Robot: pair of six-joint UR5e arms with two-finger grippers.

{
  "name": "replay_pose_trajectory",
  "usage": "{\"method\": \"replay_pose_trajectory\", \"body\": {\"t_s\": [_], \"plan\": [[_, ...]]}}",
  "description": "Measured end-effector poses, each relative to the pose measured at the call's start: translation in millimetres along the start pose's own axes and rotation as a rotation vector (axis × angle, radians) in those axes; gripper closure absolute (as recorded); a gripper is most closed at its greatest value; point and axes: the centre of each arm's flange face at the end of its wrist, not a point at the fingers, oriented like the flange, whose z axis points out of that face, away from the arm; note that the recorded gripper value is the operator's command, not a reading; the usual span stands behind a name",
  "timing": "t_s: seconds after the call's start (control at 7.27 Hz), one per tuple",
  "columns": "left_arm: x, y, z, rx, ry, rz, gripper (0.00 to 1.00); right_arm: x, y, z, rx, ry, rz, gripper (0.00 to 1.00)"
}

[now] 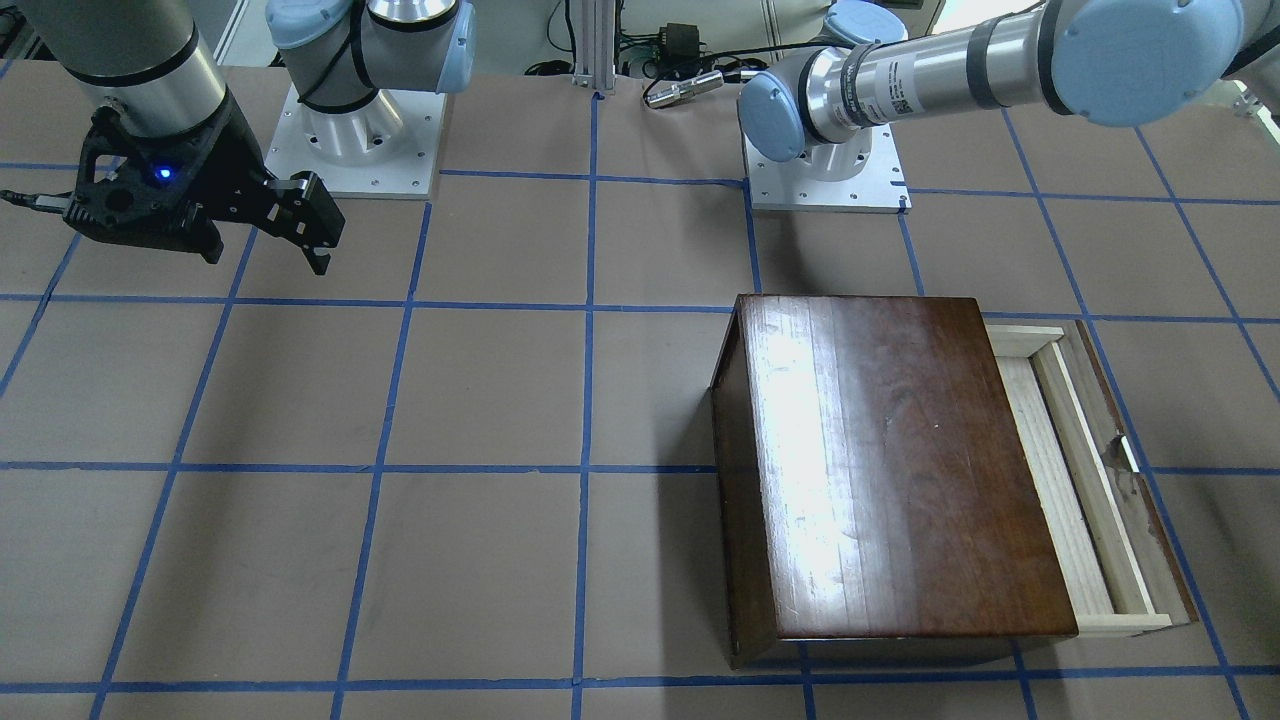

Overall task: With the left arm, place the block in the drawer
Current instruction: 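Lower the left gripper and grasp the yellow block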

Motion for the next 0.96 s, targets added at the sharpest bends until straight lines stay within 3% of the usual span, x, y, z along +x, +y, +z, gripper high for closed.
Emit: {"method": "replay_pose_trajectory", "body": {"t_s": [0.55, 0.69, 0.83, 0.96], "plan": [[-15.8, -3.1, 49.9, 0.014, -0.002, 0.016, 0.00, 0.2, -0.1, 0.0, 0.000, 0.000, 0.000, 0.00], [-16.6, -3.1, 58.6, 0.020, 0.001, 0.016, 0.22, 0.3, -0.1, 0.0, 0.000, 0.000, 0.001, 0.00], [-16.8, -2.4, 65.2, 0.021, 0.006, 0.015, 0.67, 0.2, -0.1, 0.0, 0.000, 0.000, 0.001, 0.00], [-17.0, -1.3, 69.3, 0.019, 0.009, 0.015, 1.00, 0.1, 0.0, 0.0, 0.000, 0.000, 0.000, 0.00]]}}
